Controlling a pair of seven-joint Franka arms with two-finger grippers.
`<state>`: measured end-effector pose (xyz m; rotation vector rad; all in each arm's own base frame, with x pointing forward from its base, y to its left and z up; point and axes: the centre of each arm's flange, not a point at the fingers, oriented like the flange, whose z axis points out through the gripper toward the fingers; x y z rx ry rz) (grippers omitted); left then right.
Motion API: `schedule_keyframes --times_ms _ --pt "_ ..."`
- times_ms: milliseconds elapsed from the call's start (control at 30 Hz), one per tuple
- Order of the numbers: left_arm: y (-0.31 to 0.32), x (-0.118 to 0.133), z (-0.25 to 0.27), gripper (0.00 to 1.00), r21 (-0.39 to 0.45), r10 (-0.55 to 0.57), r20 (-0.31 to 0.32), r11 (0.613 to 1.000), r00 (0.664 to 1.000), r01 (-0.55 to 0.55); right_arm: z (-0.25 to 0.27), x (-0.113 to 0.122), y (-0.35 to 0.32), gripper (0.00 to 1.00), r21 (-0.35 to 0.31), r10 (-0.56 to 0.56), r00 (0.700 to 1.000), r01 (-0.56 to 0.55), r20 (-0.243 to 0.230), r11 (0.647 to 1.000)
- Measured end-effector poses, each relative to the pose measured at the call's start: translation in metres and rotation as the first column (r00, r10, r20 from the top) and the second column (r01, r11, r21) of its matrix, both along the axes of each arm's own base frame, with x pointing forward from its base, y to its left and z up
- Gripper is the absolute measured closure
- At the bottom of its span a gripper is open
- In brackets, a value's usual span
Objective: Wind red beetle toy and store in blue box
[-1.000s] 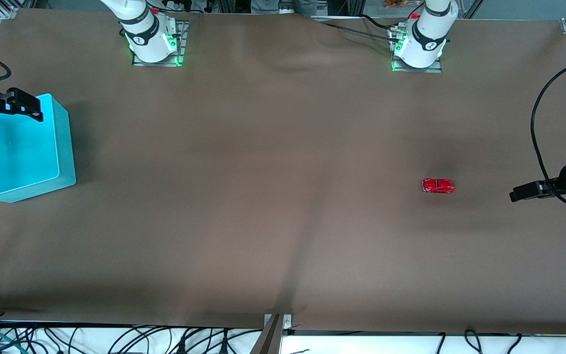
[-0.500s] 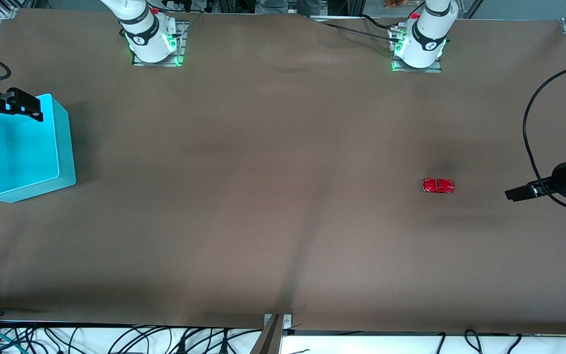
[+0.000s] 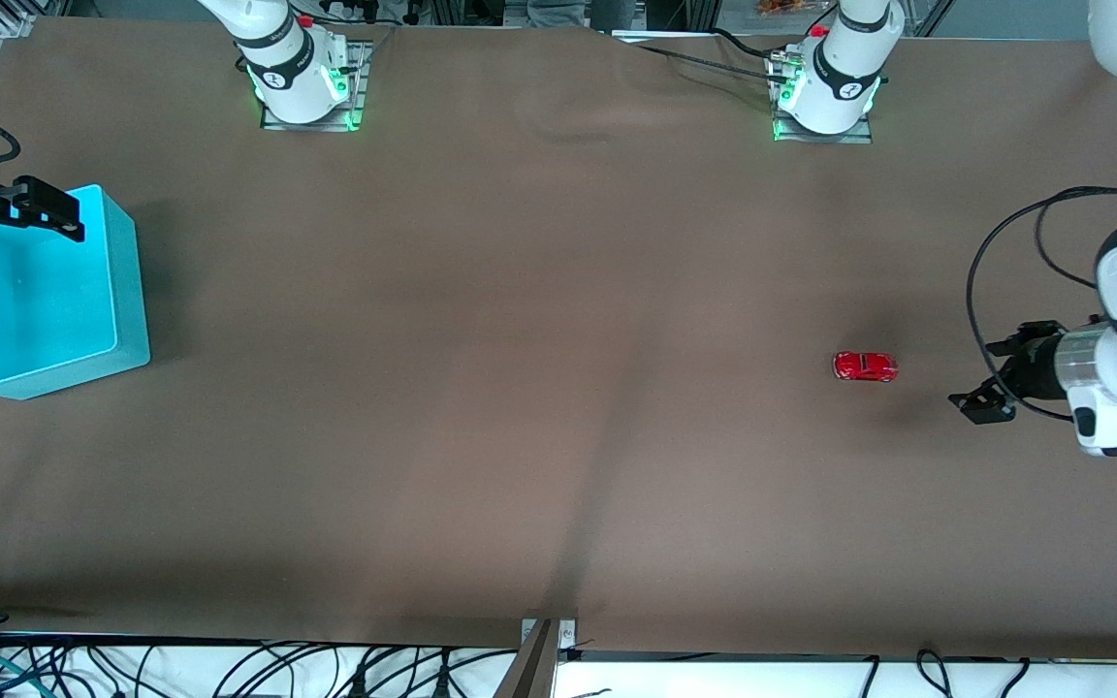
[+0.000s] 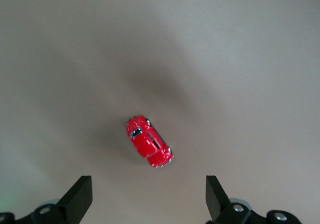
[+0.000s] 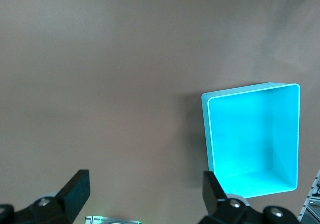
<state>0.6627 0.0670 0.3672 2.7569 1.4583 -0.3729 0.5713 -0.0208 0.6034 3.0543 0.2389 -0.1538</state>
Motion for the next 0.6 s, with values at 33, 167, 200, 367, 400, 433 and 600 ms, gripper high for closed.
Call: schedule_keyframes --times_ms 33,167,200,367,400,433,600 --pt "-0.001 -0.002 -0.008 0.0 0.008 0.034 -0.003 0.999 0.999 -0.034 0.0 0.0 0.0 0.0 0.0 0.0 1.0 0.0 0.0 1.0" --pt "-0.004 -0.009 -0.038 0.0 0.04 0.159 -0.013 0.987 0.987 -0.158 0.0 0.0 0.0 0.0 0.0 -0.001 1.0 0.001 0.0 1.0" --pt "-0.004 -0.011 -0.044 0.0 0.047 0.187 -0.015 0.981 0.982 -0.186 0.0 0.0 0.0 0.0 0.0 -0.001 1.0 0.001 0.0 1.0" --pt "-0.006 -0.021 -0.072 0.0 0.078 0.305 -0.028 0.95 0.952 -0.302 0.0 0.0 0.0 0.0 0.0 -0.002 1.0 0.002 0.0 1.0" --pt "-0.007 -0.023 -0.078 0.0 0.084 0.325 -0.028 0.943 0.945 -0.322 0.0 0.0 0.0 0.0 0.0 -0.002 1.0 0.002 0.0 1.0" --pt "-0.009 -0.025 -0.084 0.0 0.09 0.345 -0.028 0.936 0.938 -0.341 0.0 0.0 0.0 0.0 0.0 -0.002 1.0 0.002 0.0 1.0" --pt "-0.019 -0.036 -0.111 0.0 0.112 0.412 -0.02 0.906 0.911 -0.408 0.0 0.0 0.0 0.0 0.0 -0.002 1.0 0.002 0.0 1.0"
